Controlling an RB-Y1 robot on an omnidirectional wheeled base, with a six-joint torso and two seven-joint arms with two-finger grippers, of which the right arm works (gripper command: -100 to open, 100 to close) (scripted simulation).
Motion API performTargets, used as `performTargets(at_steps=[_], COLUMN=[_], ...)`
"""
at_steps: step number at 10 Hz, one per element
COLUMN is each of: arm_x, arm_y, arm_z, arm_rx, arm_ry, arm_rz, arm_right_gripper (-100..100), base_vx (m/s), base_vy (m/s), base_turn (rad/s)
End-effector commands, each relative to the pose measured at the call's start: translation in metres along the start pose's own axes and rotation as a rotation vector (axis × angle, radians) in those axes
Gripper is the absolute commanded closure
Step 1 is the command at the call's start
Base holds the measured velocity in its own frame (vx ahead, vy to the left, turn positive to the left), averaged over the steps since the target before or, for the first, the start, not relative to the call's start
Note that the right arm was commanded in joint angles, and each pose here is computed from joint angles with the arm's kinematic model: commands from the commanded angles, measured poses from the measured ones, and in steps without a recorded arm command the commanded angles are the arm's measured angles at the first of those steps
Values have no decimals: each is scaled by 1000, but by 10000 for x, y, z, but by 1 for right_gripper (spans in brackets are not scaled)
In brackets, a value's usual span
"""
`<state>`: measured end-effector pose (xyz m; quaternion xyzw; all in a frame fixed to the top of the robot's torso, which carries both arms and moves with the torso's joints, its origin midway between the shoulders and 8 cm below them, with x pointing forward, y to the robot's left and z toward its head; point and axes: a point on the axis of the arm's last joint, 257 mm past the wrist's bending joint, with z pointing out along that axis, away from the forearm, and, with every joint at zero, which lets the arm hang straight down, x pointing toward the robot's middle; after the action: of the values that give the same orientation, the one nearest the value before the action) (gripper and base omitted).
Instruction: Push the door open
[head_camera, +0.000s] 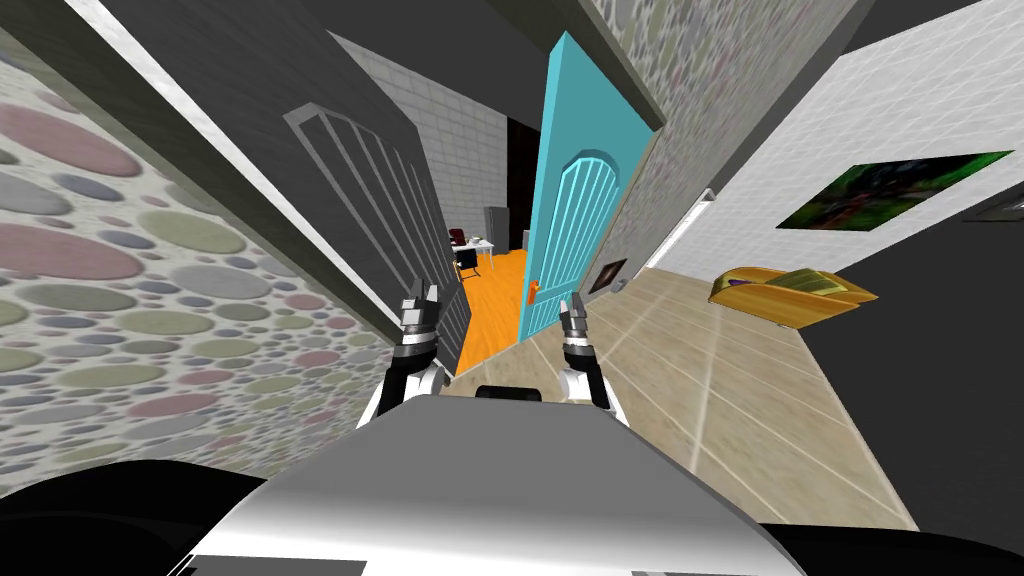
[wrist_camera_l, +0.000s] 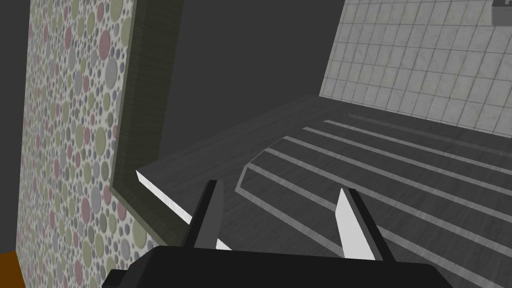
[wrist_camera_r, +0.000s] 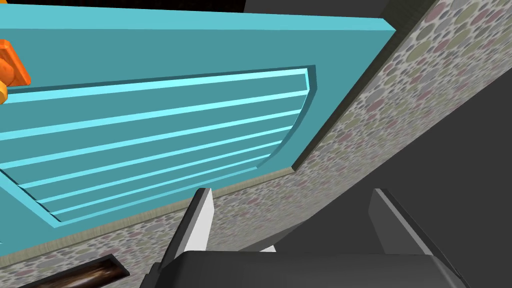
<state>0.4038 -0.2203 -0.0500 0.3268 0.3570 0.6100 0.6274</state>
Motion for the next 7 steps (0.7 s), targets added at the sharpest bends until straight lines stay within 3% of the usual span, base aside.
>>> performTargets(at_steps=[1, 7], arm_x=[89, 368], arm_y=[-157, -737], arm_z=[1, -57], arm_rx=[32, 150], arm_ry=[16, 75], arm_rz=[12, 52], arm_right_gripper=[-100, -100], base_vx=[87, 67], base_vy=[-105, -105], base_turn=[90, 88])
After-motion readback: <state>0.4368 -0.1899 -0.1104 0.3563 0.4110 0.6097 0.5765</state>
